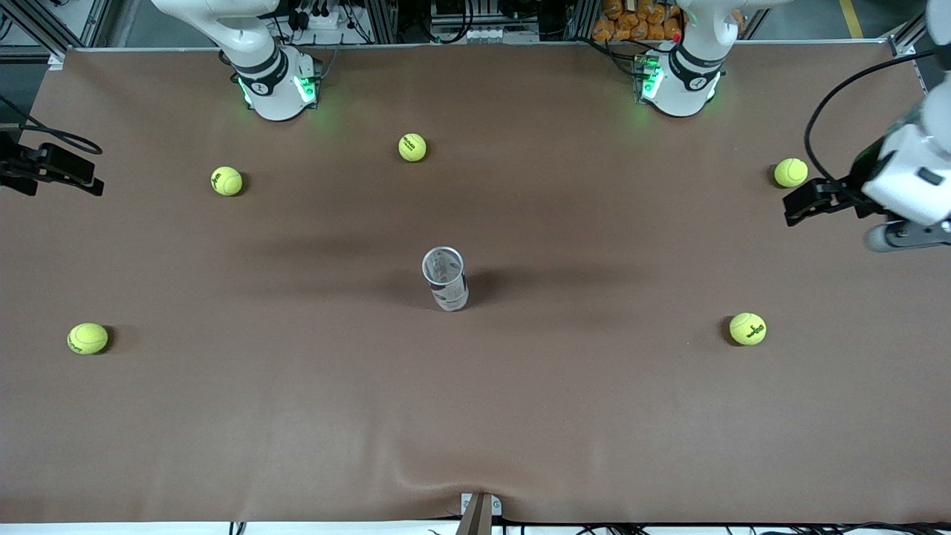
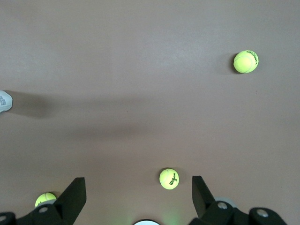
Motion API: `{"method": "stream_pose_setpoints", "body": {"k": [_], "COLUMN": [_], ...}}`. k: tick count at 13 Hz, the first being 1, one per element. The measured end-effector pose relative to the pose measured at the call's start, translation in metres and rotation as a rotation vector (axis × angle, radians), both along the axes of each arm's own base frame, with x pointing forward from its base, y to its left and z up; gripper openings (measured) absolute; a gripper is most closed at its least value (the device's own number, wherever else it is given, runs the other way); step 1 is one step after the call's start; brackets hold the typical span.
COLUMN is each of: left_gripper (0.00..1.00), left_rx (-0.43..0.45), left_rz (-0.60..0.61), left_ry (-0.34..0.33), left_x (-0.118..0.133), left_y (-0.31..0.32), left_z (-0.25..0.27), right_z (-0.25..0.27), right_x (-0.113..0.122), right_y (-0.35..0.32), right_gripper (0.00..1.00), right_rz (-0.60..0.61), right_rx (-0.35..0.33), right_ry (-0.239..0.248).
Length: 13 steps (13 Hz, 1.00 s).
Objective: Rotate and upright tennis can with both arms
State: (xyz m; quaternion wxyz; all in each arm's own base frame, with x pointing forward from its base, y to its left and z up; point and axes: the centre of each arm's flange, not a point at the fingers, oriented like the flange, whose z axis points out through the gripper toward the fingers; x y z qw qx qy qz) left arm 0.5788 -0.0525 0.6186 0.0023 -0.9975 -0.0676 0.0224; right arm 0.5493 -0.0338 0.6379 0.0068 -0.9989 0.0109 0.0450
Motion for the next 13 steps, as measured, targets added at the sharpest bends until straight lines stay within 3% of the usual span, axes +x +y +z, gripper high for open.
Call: {"method": "stream_pose_setpoints", "body": {"k": [5, 8, 13], "left_gripper": [1.0, 1.0, 1.0], "left_rx": [-0.027, -0.029, 0.001], "left_rz": [0.016, -0.06, -0.076], "left_ry": [-0.036, -0.044, -0.049], "left_x": [-0.025, -0.025, -0.024], "left_y": [0.007, 0.01, 0.013], "left_z": [-0.001, 0.002, 0.004], "right_z": [0.0, 0.0, 0.0], "right_x": [0.0, 0.0, 0.0], "right_y": [0.0, 0.0, 0.0], "right_gripper": [1.0, 1.0, 1.0], "right_rz": [0.0, 0.0, 0.001], "right_rx": [0.0, 0.0, 0.0], "right_ry": [0.001, 0.001, 0.001]}}
